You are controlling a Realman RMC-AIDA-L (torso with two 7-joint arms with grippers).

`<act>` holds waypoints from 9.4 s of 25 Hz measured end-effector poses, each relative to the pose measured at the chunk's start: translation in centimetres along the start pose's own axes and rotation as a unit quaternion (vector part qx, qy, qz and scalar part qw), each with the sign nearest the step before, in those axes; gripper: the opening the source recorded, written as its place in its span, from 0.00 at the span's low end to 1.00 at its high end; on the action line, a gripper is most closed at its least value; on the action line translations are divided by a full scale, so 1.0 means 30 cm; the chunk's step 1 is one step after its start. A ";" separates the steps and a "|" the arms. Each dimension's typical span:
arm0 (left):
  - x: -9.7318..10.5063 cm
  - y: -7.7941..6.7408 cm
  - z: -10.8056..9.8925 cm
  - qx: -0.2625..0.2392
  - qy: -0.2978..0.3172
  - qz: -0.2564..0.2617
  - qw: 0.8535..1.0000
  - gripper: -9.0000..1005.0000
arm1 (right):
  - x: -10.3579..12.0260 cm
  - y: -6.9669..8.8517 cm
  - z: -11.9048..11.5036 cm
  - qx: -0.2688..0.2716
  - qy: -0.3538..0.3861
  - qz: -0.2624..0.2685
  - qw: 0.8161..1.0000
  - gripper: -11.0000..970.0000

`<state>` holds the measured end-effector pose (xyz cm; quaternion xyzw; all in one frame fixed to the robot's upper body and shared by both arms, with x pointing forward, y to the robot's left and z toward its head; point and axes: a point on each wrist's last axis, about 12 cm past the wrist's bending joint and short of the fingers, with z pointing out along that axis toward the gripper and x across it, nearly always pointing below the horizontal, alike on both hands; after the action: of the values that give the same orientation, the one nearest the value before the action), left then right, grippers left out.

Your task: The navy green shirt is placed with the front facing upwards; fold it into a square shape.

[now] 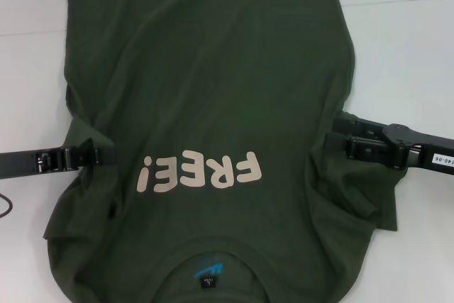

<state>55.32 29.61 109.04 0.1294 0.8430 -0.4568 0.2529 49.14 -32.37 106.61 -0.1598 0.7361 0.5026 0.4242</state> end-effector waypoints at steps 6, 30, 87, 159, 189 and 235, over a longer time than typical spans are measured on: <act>0.001 -0.004 0.017 0.009 -0.006 -0.011 1.000 0.02 | 0.003 0.001 0.001 0.000 0.000 0.001 1.000 0.98; -0.022 0.018 0.042 -0.012 -0.051 -0.051 0.997 0.03 | 0.002 0.001 0.002 0.000 -0.001 0.000 1.000 0.98; -0.064 -0.007 0.057 0.013 -0.080 -0.079 0.994 0.17 | 0.005 0.002 -0.010 0.001 -0.005 0.000 1.000 0.98; 0.039 0.005 -0.084 -0.030 -0.195 0.138 0.971 0.88 | -0.014 0.000 -0.011 0.008 -0.054 0.010 0.998 0.97; 0.269 0.084 -0.152 -0.139 -0.123 0.201 0.962 0.88 | 0.004 0.029 0.024 -0.020 -0.084 0.021 0.996 0.97; 0.290 0.077 -0.068 -0.107 -0.091 0.226 0.964 0.88 | 0.011 0.032 0.023 -0.018 -0.092 0.021 0.995 0.97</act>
<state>48.44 32.46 103.61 0.2466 0.8090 -0.3049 0.4379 48.64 -31.28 106.84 -0.1046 0.6878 0.5376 0.4765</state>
